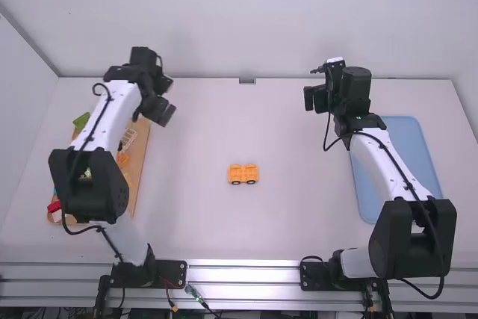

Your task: Assemble lego blocks to make yellow taxi

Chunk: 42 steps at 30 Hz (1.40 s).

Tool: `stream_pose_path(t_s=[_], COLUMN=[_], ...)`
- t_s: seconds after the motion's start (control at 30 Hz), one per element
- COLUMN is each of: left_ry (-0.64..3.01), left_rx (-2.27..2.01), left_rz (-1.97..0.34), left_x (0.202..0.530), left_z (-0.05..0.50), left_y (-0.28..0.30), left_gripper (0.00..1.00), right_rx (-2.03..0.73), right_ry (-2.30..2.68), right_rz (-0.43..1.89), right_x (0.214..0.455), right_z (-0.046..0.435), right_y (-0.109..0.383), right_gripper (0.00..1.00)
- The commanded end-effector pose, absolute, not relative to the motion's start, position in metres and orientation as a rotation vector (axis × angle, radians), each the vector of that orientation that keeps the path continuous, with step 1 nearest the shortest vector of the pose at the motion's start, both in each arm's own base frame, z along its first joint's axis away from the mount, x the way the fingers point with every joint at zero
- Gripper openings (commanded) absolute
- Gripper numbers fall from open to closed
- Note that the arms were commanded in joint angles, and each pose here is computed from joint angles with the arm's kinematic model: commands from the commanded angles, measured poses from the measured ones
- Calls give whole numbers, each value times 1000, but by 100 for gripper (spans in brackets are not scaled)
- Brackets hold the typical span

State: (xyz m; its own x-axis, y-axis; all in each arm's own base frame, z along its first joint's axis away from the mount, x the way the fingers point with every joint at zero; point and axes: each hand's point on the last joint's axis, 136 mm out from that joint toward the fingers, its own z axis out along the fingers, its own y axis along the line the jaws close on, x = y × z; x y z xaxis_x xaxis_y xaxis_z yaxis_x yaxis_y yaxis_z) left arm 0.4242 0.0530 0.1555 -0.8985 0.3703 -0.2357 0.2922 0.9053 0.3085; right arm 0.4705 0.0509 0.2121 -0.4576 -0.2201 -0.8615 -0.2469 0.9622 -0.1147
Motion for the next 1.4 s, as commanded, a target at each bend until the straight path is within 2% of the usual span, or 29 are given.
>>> stream_pose_path(t_s=[0.0, 0.2, 0.3, 0.43, 0.53, 0.73, 0.8, 0.93, 1.0, 1.07, 1.17, 1.37], left_ry=[2794, 2841, 2840, 2848, 2887, 2857, 2814, 2821, 2806, 2792, 2772, 2781], left_rx=[380, 355, 271, -72, -538, -1017, -1095, -1103, -1173, -1219, -1320, -1311], left_rz=[461, 621, 600, 463, 383, 351, 348, 159, 125, 123, 102, -9], left_x=[414, 391, 387, 379, 348, 313, 311, 308, 297, 291, 278, 276], left_z=[171, 174, 174, 167, 152, 126, 112, 82, 67, 60, 48, 34], left_y=[95, 176, 190, 191, 190, 196, 204, 198, 203, 207, 208, 196], left_gripper=[99, 99, 99, 99, 99, 95, 89, 89, 83, 84, 93, 89], right_rx=[-321, -315, -317, -317, -316, -314, -314, -315, -314, -314, -313, -314], right_ry=[1992, 1972, 1974, 1975, 1959, 1931, 1933, 1942, 1936, 1929, 1919, 1919], right_rz=[28, 28, 25, 26, 27, 23, 23, 24, 22, 23, 22, 22], right_x=[474, 476, 476, 476, 478, 480, 480, 479, 480, 481, 481, 481], right_z=[243, 248, 247, 247, 251, 257, 257, 254, 256, 258, 260, 260], right_y=[52, 52, 51, 51, 52, 52, 52, 52, 52, 52, 52, 52], right_gripper=[99, 99, 99, 99, 99, 99, 99, 99, 99, 98, 99, 99])
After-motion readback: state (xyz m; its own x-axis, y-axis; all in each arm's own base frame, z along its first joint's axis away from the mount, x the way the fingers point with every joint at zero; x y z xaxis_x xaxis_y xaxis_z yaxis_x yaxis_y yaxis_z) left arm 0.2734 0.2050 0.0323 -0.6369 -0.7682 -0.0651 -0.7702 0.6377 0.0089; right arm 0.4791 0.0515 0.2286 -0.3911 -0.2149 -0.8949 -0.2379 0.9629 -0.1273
